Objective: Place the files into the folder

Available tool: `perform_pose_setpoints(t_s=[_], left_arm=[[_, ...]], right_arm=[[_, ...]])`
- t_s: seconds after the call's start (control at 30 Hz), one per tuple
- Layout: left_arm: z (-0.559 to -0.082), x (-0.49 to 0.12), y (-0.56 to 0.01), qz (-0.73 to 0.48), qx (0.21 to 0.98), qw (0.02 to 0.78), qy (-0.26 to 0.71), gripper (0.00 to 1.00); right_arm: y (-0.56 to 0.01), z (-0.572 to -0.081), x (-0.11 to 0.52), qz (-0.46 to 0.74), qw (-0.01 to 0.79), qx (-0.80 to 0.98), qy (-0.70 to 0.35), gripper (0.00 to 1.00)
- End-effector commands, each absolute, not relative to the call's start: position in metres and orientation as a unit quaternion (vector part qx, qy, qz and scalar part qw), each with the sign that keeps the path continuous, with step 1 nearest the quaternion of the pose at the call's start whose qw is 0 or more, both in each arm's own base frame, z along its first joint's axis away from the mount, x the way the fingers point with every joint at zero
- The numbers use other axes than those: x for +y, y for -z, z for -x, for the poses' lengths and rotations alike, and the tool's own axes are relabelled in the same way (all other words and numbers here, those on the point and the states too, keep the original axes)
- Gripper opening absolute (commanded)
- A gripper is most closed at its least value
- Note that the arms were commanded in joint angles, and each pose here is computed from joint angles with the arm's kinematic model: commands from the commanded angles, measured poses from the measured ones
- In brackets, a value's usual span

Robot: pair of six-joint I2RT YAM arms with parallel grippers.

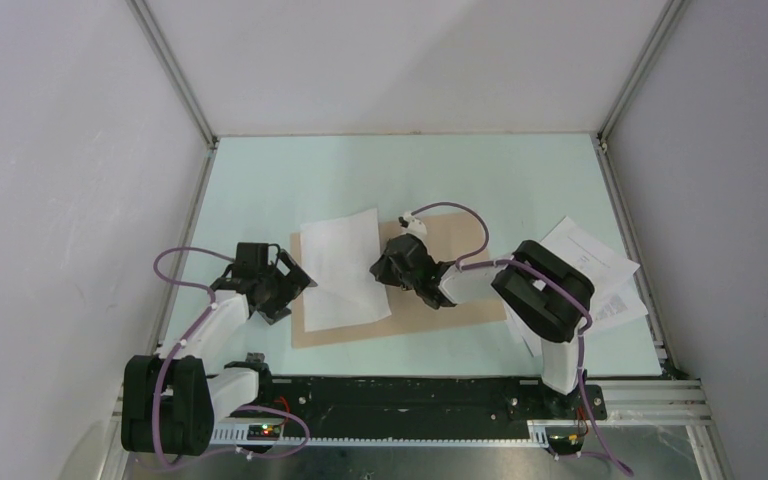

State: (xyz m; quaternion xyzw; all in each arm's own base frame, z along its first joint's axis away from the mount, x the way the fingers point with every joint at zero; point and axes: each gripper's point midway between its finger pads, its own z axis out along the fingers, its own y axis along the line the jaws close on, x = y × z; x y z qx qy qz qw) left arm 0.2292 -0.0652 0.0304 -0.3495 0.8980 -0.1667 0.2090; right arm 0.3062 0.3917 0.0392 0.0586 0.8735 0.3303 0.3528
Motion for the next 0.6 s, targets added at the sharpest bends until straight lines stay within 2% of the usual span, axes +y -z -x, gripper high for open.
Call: perform_pose_setpoints(t_s=[0.0,0.57], left_arm=[[-0.218,-0.068,-0.021,0.351,0.905,0.181,0.159,1.00],[-0.217,-0.068,-0.020,0.351,0.905,0.180,0.159,1.00]], right_arm=[[-0.052,-0.324,0.400,-0.080,0.368,0.856,-0.353,0.00],[-0.045,-0.298,0.417,-0.048,0.353,0.863,-0.358,0.00]])
